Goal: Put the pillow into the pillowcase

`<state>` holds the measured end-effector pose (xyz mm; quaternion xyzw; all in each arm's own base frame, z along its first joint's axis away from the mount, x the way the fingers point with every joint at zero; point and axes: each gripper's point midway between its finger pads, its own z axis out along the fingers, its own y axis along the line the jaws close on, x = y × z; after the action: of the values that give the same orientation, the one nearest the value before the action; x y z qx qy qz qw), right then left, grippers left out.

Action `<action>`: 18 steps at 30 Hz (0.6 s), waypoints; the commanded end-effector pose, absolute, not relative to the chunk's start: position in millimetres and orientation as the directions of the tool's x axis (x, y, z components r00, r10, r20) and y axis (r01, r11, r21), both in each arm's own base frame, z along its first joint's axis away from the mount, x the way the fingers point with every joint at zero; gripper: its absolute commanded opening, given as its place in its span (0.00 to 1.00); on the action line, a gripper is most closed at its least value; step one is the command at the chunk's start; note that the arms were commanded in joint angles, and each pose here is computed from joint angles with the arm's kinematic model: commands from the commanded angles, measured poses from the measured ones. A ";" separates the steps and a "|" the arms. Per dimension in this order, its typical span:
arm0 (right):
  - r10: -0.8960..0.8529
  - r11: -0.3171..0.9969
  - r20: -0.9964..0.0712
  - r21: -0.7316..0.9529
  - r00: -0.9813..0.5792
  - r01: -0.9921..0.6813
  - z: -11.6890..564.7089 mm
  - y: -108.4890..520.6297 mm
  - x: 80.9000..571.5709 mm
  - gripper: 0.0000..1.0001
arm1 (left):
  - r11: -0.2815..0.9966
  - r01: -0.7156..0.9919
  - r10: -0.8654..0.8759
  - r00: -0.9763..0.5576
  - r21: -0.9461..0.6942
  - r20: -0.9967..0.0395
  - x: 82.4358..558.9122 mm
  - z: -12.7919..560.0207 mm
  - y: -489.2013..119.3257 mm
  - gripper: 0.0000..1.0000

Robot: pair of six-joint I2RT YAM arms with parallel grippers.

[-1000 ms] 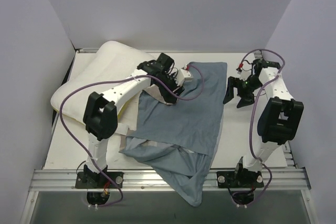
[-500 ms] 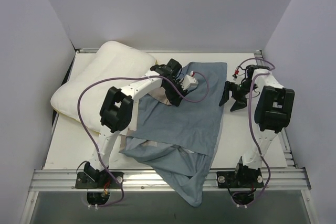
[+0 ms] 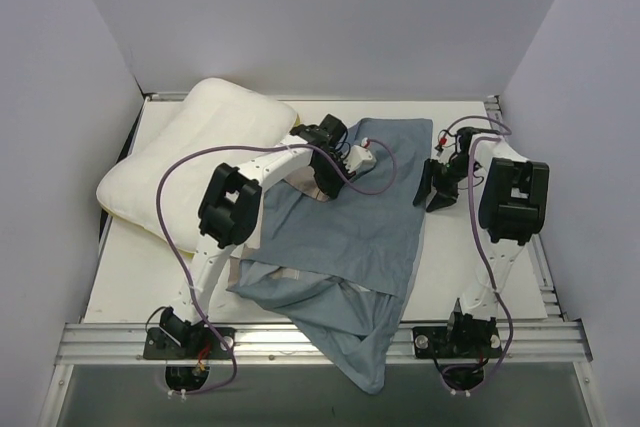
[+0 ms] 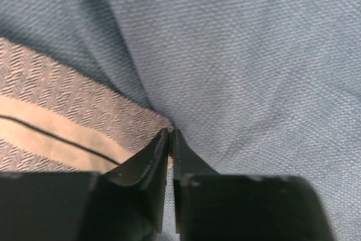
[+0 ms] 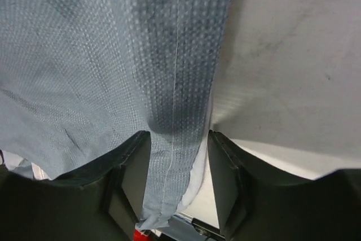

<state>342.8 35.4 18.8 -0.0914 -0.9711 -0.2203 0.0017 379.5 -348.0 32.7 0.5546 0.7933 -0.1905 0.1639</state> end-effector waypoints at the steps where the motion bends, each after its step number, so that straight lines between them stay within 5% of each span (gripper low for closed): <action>1: 0.200 0.888 0.074 0.407 -0.977 0.213 15.1 35.4 341.2 0.42 | 0.321 0.946 0.794 -0.299 -0.054 -0.530 403.0 68.1 -341.1 0.12; 3: 0.203 0.888 0.074 0.406 -0.976 0.215 11.8 35.6 343.2 0.30 | 0.333 0.942 0.790 -0.300 -0.036 -0.535 409.8 75.6 -332.7 0.00; 6: 0.205 0.886 0.072 0.410 -0.976 0.217 11.5 37.3 345.8 0.13 | 0.349 0.937 0.778 -0.303 -0.022 -0.551 419.5 88.3 -324.0 0.00; 7: 0.208 0.885 0.076 0.409 -0.975 0.221 10.9 36.8 345.7 0.00 | 0.355 0.935 0.772 -0.303 -0.016 -0.558 422.1 95.6 -321.8 0.00; 12: 0.210 0.890 0.046 0.404 -0.977 0.210 21.6 32.2 343.2 0.00 | 0.453 0.887 0.726 -0.309 0.088 -0.615 471.4 132.4 -298.6 0.00; 18: 0.203 0.900 0.050 0.383 -0.978 0.207 30.3 10.3 306.5 0.00 | 0.744 0.557 0.582 -0.271 0.368 -0.766 602.6 203.2 -241.7 0.00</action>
<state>331.1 25.9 8.9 -0.1142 -0.9703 -0.2130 0.0040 528.5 -277.6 147.1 0.4508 0.8125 -0.0739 0.3622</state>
